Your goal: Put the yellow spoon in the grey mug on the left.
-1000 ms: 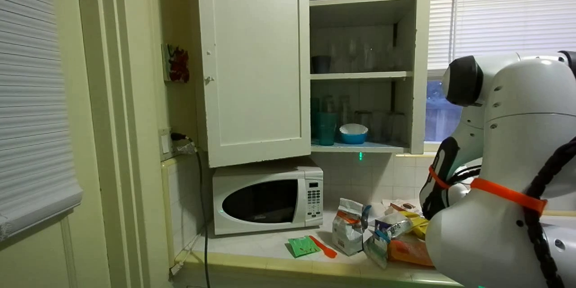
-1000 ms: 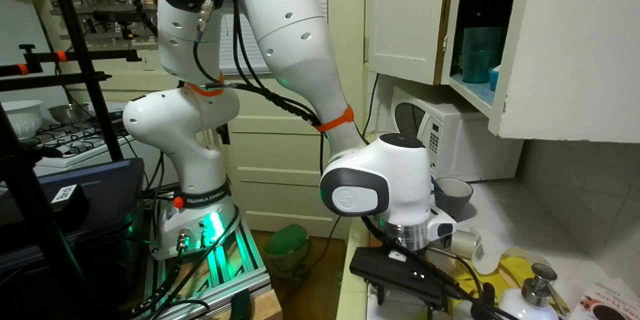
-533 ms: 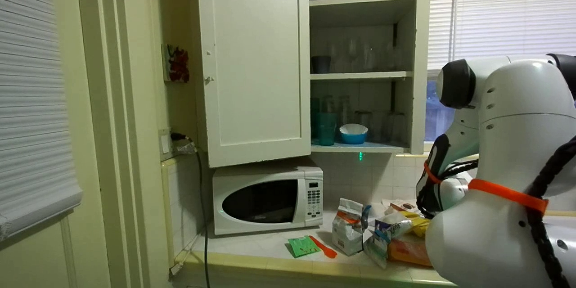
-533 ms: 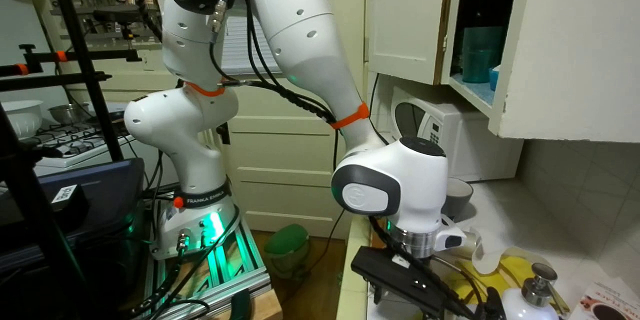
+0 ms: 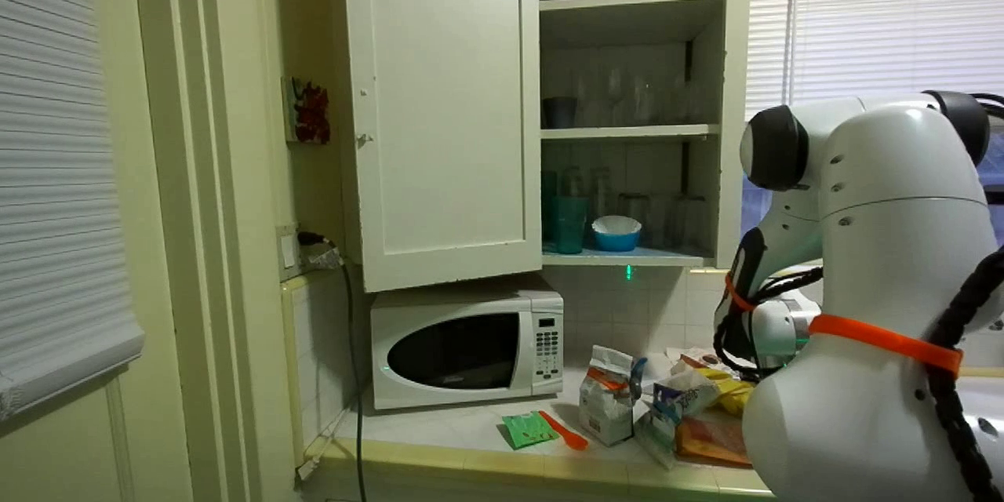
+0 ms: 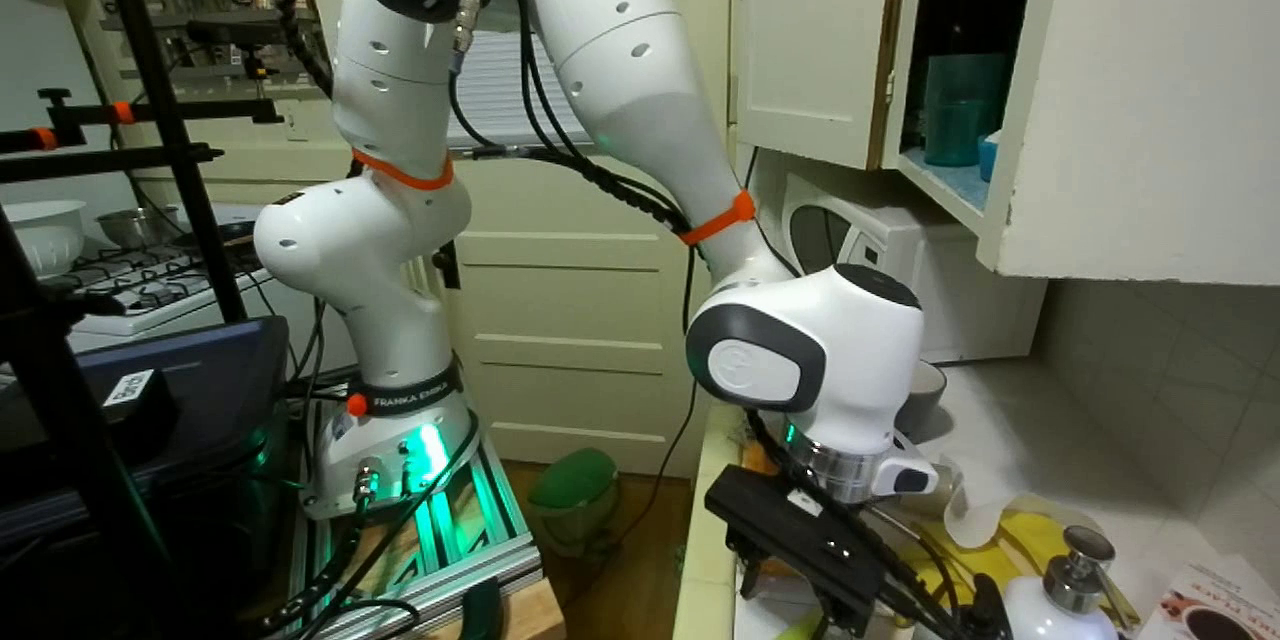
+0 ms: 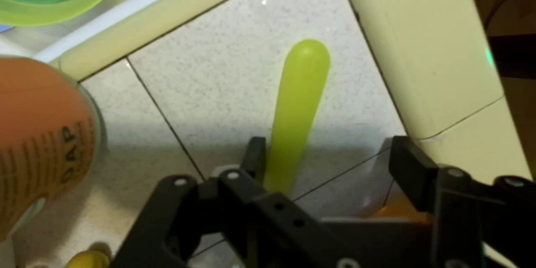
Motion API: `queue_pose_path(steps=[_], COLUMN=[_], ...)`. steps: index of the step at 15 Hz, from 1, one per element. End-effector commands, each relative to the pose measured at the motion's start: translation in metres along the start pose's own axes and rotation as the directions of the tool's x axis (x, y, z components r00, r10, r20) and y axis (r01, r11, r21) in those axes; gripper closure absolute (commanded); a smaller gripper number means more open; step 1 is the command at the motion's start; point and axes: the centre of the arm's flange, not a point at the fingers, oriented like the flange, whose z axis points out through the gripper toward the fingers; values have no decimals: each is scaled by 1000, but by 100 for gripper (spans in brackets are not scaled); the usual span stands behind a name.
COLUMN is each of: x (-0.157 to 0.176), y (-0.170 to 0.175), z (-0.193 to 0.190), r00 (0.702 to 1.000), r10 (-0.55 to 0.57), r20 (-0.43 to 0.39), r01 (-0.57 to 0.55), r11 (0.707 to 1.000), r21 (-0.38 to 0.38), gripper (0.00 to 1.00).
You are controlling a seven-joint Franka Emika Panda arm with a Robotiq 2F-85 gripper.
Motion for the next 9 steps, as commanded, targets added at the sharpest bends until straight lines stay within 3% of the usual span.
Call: queue_pose_path(steps=[1,3,4,8,9], x=[-8,-15,-18,-20,-17], y=[2,0,-1,3,5], z=[6,9,11,20,21], r00=[994,983,974,941,931], r10=[80,152,196,321,352], r20=[77,104,111,108,98], r01=[-83,-157,-200,-323,-352], r11=[996,987,979,946,936], r21=[42,43,28,2,-11], gripper=[10,0,0,17,14])
